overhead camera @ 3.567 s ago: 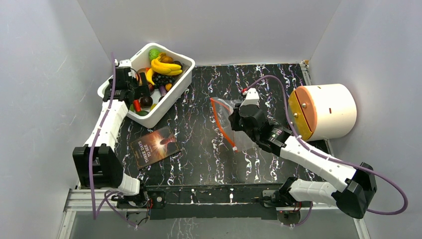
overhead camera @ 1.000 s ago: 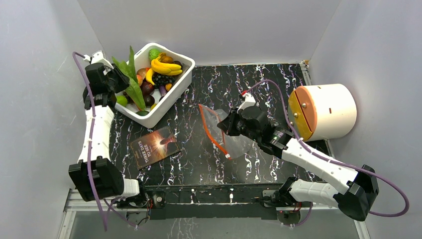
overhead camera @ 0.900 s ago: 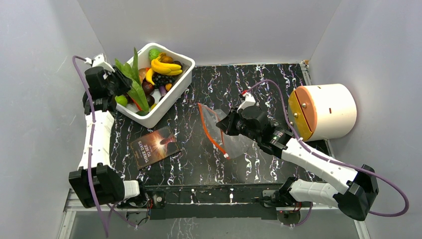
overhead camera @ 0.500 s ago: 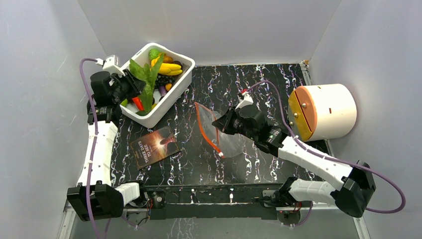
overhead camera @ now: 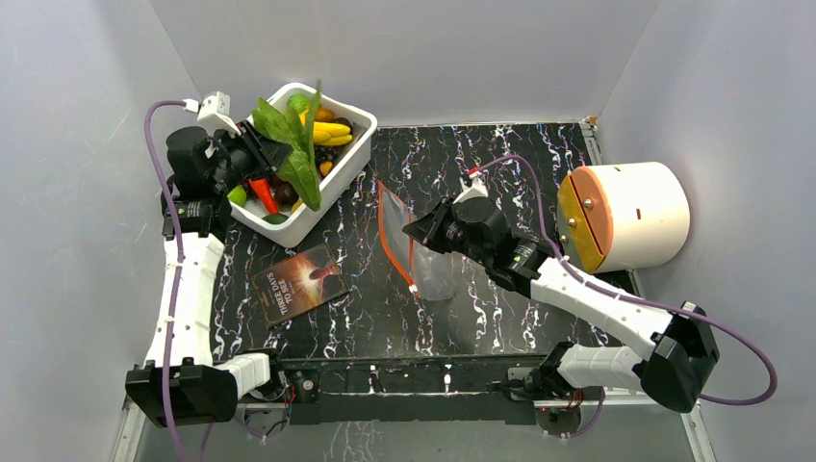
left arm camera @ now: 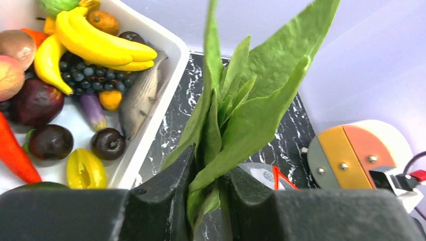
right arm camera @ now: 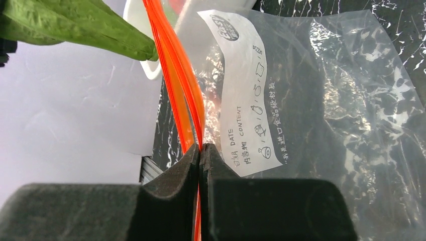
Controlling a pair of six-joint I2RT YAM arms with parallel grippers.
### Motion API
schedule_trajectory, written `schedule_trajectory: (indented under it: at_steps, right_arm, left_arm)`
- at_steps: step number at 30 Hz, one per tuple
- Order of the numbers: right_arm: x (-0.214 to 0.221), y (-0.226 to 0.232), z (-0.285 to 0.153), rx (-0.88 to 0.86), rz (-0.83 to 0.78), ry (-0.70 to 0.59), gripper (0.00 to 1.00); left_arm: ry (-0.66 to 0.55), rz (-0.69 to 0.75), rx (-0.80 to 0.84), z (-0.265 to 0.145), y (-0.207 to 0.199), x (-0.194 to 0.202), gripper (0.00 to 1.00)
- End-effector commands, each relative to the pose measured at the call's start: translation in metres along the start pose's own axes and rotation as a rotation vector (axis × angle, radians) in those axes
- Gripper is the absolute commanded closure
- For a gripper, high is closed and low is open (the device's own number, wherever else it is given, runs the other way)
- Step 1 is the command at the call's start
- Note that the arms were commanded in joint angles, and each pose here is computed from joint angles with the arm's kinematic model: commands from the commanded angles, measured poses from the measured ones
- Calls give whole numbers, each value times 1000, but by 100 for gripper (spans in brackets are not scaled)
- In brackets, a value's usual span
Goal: Place the food in the zip-top bag and seal the zipper
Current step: Pick up the fake vegetable from the bin, then place the fake vegetable in the zipper food storage bag.
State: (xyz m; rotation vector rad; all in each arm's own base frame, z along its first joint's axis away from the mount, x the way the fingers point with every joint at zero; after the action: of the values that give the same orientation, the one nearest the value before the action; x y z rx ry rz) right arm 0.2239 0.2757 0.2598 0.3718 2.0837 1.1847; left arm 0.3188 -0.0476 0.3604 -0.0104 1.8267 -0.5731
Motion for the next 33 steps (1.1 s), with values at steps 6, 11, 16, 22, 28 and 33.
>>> schedule_trajectory:
  at_steps: [6,11,16,22,28,33]
  right_arm:
    - [-26,41,0,-133,186,-124,100]
    - [-32,45,7,-129,208,-155,100]
    - [-30,44,17,-130,233,-149,100]
    - [-27,50,28,-148,261,-124,100]
    - [-30,55,30,-163,289,-129,100]
    - [-31,56,30,-167,296,-135,100]
  left_arm:
    - [-85,-94,261,-26,-59,-35,81]
    - [-88,-167,356,-30,-74,-38,81]
    - [-91,-270,477,-31,-88,-37,81]
    - [-135,-393,561,-25,-91,-33,83]
    - [-159,-401,558,-14,-86,-17,84]
    - [-162,-386,552,-9,-83,-4,84]
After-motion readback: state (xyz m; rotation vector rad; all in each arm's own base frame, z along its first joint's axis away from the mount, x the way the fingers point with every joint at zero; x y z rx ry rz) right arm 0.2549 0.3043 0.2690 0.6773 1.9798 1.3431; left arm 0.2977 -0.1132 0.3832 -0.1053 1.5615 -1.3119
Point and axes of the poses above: each gripper's point midway between its finger pads, its own z axis out along the fingers, its own y axis along the line the jaws close on, x = y × z, the point moved 5 cm from there along -z, back along the fingers, and after that the axes turned 8 degrees about z, right-handed, at the moved point
